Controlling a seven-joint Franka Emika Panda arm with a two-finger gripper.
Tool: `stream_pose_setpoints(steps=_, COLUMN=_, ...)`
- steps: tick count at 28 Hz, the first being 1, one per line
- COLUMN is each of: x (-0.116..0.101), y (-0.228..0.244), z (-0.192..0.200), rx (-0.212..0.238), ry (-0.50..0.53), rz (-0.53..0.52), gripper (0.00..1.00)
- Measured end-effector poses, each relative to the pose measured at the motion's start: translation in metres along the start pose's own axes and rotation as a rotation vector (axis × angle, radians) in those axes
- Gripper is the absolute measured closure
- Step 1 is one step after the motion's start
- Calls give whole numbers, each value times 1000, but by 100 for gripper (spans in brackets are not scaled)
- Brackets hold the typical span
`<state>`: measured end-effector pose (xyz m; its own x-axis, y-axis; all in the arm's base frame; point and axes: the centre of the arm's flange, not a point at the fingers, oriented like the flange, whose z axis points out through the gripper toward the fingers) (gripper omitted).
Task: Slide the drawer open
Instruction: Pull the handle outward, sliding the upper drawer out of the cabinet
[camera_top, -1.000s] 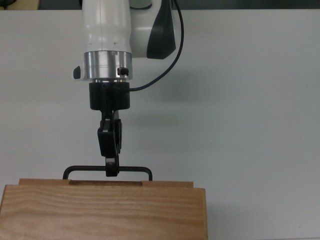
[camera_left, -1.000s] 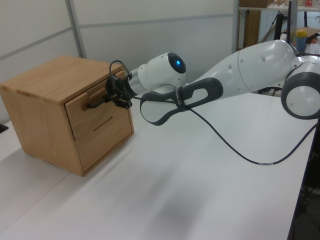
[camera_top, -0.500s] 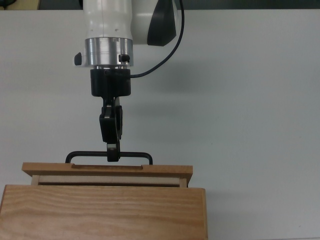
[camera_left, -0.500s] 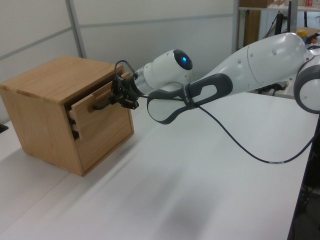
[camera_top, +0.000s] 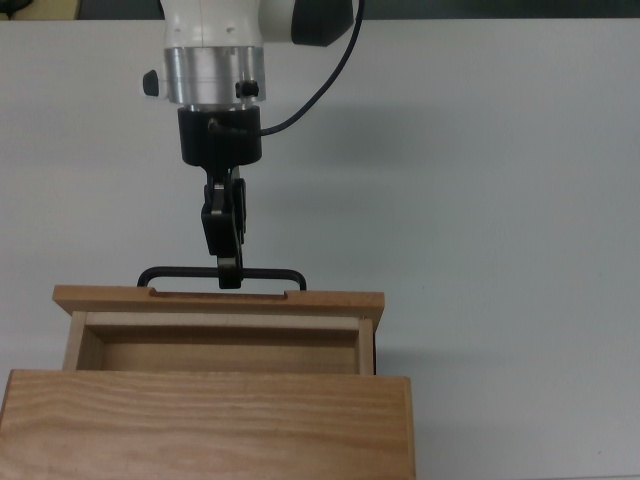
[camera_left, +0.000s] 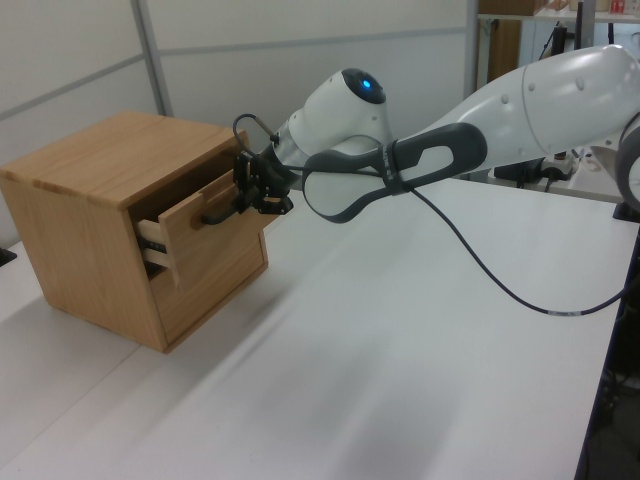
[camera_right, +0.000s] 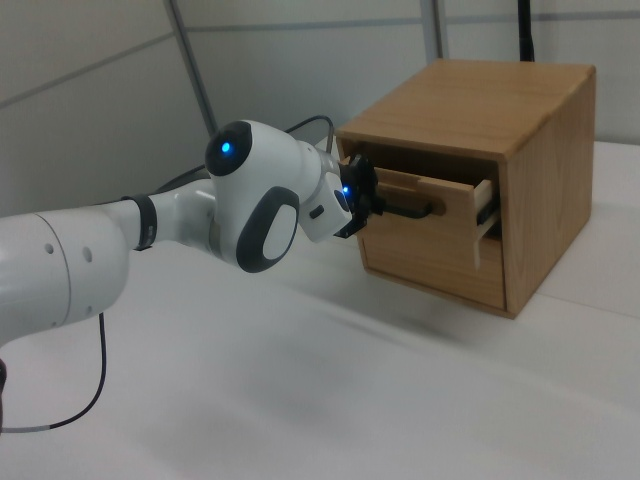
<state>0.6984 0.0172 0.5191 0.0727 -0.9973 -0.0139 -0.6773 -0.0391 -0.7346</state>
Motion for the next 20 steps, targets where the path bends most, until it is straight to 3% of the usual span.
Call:
stream_pose_setpoints(steps=12, x=0, y=6, z=-19, rx=-146, ry=-2, rz=-3, gripper=83)
stream_pose_setpoints(steps=20, x=-2, y=15, z=-31, rx=-271, ry=-7, rz=-6, gripper=83)
